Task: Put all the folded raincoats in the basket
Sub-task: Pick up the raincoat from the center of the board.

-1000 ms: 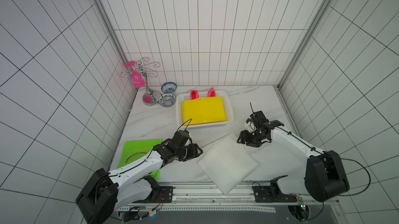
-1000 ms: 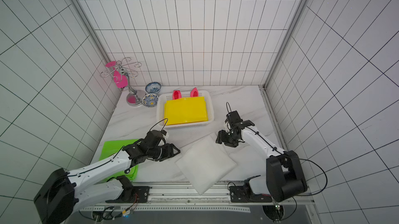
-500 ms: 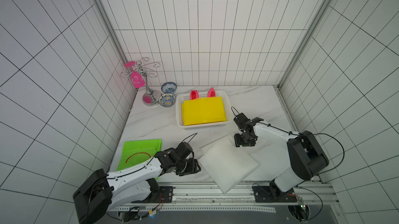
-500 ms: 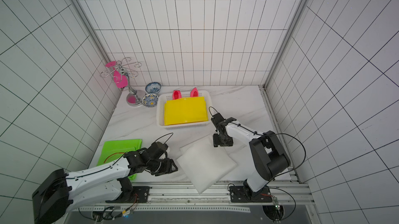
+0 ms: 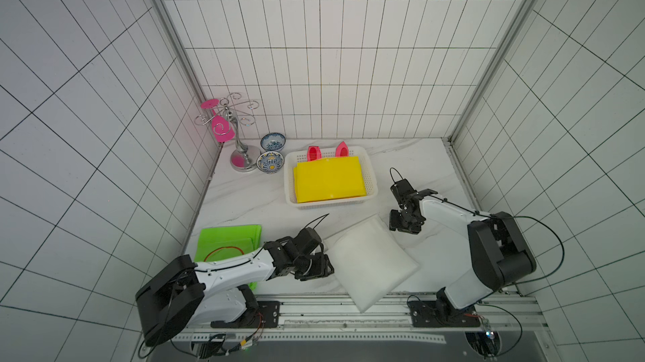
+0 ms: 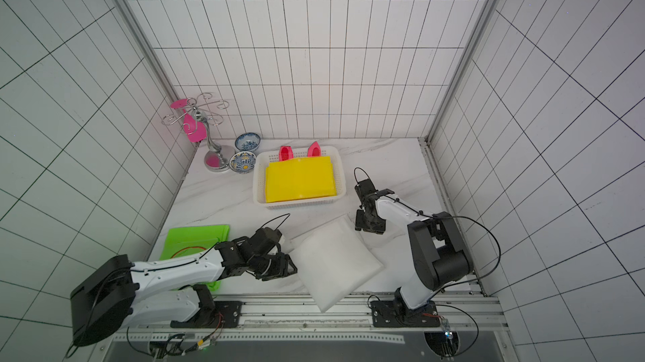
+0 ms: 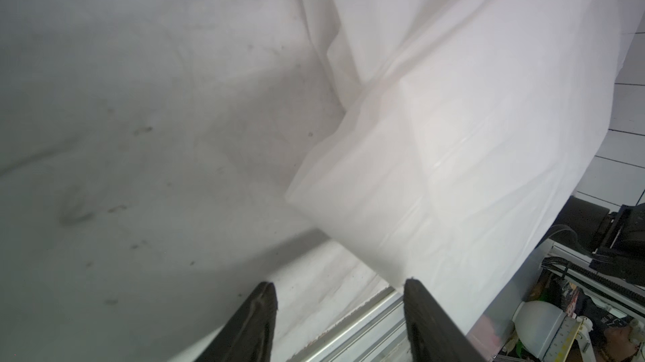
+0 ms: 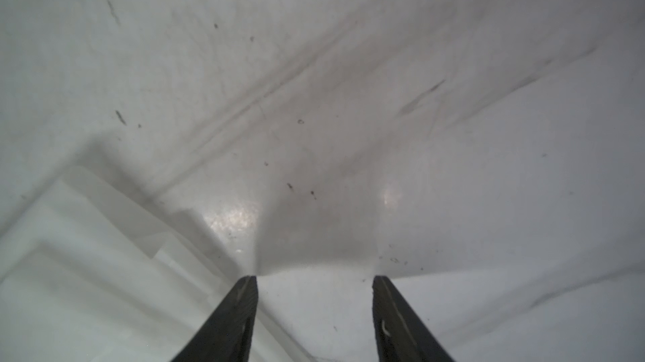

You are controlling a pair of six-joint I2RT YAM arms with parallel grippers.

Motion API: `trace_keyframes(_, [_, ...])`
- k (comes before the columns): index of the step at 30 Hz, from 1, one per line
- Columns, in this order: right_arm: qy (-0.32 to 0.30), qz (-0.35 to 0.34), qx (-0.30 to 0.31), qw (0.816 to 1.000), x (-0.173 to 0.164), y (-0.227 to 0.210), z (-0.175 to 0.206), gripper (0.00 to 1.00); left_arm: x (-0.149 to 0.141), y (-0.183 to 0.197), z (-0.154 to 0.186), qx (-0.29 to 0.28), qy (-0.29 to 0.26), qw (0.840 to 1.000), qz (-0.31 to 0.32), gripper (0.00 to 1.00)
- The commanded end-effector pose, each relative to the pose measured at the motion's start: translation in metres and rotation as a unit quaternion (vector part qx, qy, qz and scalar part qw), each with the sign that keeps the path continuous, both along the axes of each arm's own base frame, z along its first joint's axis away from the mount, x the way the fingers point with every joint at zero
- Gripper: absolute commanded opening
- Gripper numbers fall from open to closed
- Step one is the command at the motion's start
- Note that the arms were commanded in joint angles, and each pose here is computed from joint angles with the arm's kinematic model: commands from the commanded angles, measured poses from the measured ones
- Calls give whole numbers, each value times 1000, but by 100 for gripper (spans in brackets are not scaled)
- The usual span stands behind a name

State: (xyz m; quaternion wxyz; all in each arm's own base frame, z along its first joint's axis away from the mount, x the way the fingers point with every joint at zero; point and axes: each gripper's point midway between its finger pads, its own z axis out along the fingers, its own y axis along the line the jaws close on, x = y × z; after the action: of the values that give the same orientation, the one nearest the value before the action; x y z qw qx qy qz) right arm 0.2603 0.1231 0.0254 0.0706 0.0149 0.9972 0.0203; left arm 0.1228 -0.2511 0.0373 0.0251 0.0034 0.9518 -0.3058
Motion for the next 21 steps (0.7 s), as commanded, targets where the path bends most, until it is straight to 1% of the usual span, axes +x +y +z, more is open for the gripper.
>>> trace_keyframes(1, [-12, 4, 31, 999, -5, 6, 14, 58, 29, -17, 14, -18, -51, 998, 21, 45])
trace_keyframes(2, [-20, 6, 36, 999, -4, 6, 21, 59, 33, -17, 13, -11, -54, 998, 27, 36])
trace_keyframes(4, [-30, 9, 47, 998, -3, 7, 32, 61, 40, -18, 12, -4, -59, 998, 34, 23])
trace_keyframes(7, [-39, 11, 65, 997, -1, 9, 46, 61, 49, -23, 15, -7, -65, 997, 37, 14])
trace_keyframes(9, [-45, 13, 74, 996, -1, 10, 53, 61, 54, -29, 20, -14, -72, 997, 34, 5])
trace_keyframes(12, [-53, 13, 78, 995, -1, 9, 59, 62, 60, -35, 25, -17, -79, 996, 30, 3])
trace_keyframes(15, [-55, 9, 75, 996, -2, 6, 59, 62, 64, -33, 23, -4, -85, 996, 34, 2])
trace_keyframes(20, [-35, 16, 68, 997, -3, 2, 48, 64, 68, -16, 13, 16, -78, 995, 64, 1])
trace_keyframes(21, [-21, 19, 64, 998, -9, 0, 46, 64, 68, -13, 11, 19, -77, 994, 69, 0])
